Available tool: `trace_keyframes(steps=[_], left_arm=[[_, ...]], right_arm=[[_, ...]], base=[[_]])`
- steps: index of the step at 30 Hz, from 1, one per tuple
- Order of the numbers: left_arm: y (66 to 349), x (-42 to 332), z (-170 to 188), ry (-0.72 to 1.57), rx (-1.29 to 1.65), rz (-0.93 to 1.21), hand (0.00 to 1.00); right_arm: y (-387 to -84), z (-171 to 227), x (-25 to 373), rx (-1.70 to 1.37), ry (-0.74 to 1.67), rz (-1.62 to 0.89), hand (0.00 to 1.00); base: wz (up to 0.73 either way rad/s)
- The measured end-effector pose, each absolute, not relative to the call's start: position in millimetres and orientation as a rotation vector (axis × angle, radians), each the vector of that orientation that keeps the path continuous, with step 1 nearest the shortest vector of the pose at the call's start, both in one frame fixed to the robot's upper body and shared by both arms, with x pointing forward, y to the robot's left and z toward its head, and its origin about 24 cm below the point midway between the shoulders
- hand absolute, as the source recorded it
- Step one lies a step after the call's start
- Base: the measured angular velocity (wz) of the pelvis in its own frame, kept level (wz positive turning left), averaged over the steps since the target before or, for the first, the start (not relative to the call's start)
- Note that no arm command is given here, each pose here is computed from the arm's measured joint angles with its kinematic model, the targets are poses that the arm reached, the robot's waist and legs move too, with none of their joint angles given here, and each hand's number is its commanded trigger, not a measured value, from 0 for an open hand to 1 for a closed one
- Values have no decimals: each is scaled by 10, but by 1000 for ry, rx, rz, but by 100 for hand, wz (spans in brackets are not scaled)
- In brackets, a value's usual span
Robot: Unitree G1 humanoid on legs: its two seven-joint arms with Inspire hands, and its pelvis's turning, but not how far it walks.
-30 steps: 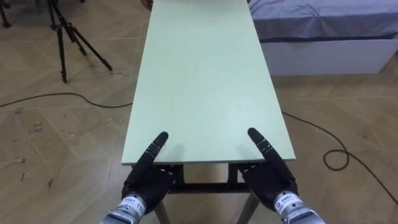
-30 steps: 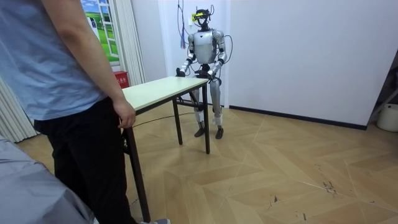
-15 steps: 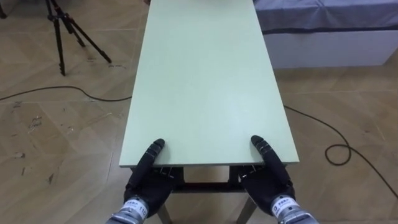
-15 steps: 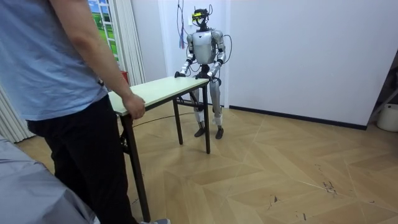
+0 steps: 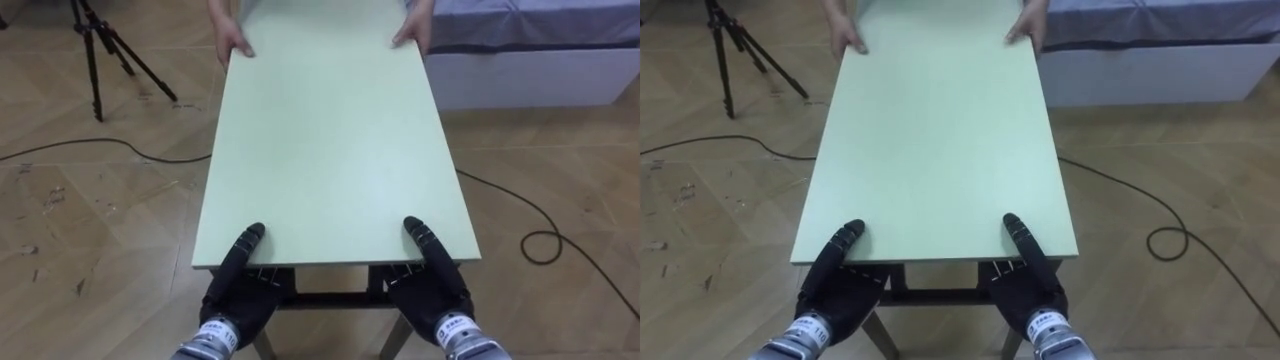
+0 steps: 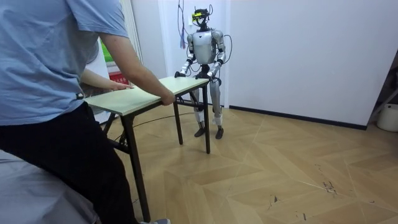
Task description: Move table with human
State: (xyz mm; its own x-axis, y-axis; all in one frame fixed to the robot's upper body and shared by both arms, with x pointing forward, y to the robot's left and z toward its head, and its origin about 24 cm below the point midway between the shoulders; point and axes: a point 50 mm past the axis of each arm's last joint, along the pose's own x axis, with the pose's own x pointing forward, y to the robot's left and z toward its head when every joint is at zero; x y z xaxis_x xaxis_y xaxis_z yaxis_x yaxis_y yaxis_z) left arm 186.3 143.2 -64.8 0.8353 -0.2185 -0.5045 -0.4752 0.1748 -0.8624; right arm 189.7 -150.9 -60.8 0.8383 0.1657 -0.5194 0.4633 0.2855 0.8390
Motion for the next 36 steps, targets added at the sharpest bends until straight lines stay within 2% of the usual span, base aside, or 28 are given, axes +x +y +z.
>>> trace_keyframes(steps=[9,22,36], left_arm=[[1413,1839,-648,603,-1325,179,100],[1410,1795,-325,485,-1245,111,100],[1351,1686,-262,437,-1248,90,100]], right_arm=[[-1519,-602,1896,1272,574,-216,100],[-1467,-369,1802,1311,471,-157,100],[-1422,-303,1623,1352,385,-135,100]], base=[[0],[-1],[0]])
